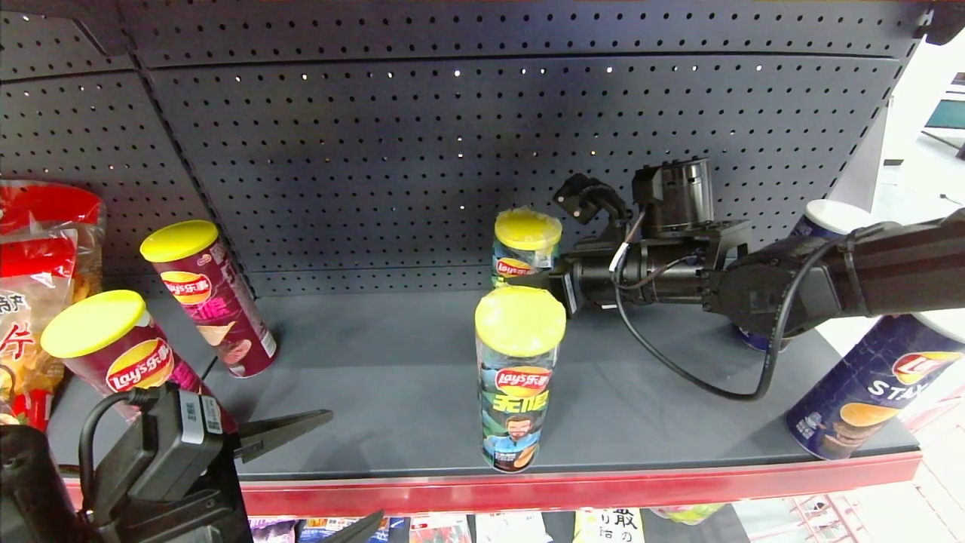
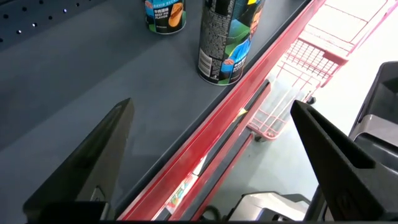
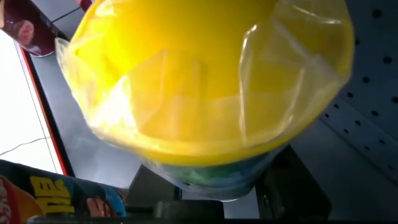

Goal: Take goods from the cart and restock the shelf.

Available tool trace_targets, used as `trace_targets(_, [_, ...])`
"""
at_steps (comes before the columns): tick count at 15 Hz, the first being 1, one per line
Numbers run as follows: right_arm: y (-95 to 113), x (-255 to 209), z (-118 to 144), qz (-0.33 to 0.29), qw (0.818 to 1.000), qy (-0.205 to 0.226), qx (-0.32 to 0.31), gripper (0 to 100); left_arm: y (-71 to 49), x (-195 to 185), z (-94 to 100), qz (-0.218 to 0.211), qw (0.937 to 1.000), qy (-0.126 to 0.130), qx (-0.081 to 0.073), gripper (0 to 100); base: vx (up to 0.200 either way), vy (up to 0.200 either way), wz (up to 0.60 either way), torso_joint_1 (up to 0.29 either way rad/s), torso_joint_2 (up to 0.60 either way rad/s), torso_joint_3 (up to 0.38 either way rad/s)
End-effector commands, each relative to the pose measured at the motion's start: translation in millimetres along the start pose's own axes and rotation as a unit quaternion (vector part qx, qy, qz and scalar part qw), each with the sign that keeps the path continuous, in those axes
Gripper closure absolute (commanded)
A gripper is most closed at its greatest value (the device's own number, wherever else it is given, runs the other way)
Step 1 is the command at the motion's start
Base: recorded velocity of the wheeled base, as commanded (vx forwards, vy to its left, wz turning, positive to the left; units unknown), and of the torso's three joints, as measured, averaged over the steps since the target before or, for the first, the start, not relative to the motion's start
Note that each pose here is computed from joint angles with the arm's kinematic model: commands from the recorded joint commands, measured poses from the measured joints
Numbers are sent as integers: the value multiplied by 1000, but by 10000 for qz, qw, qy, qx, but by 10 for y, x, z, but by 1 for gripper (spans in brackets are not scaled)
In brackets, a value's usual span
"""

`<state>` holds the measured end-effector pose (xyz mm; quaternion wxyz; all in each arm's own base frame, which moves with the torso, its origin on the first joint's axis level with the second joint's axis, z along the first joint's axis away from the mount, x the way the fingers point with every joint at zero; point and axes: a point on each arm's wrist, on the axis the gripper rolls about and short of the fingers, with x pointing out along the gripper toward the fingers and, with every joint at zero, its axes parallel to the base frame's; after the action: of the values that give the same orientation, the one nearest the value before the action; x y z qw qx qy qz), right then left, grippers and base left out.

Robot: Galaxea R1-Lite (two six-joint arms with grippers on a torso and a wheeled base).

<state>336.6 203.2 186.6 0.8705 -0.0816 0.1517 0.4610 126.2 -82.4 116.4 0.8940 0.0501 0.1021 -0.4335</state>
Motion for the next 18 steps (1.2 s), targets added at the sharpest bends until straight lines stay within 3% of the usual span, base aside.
trace_targets(1, [7,-11,4,7,10000,-6,-7,100,1,4,-4,-3,10000,18,-8,0,0,0,0,0,0,0])
trace_targets(2, [9,-15,4,7,10000,-6,-14,0,2,6,-6,-3,10000,25,-10,0,0,0,0,0,0,0])
trace_targets(10, [110,-279,-31,-170,9998,91,24,0,3,9,-11,2,10000,47,-19,0,0,0,0,0,0,0])
trace_targets(18, [380,-965,-45,-866,9962,44,91,0,28,63,-50,140,9987,472,-160,0,0,0,0,0,0,0])
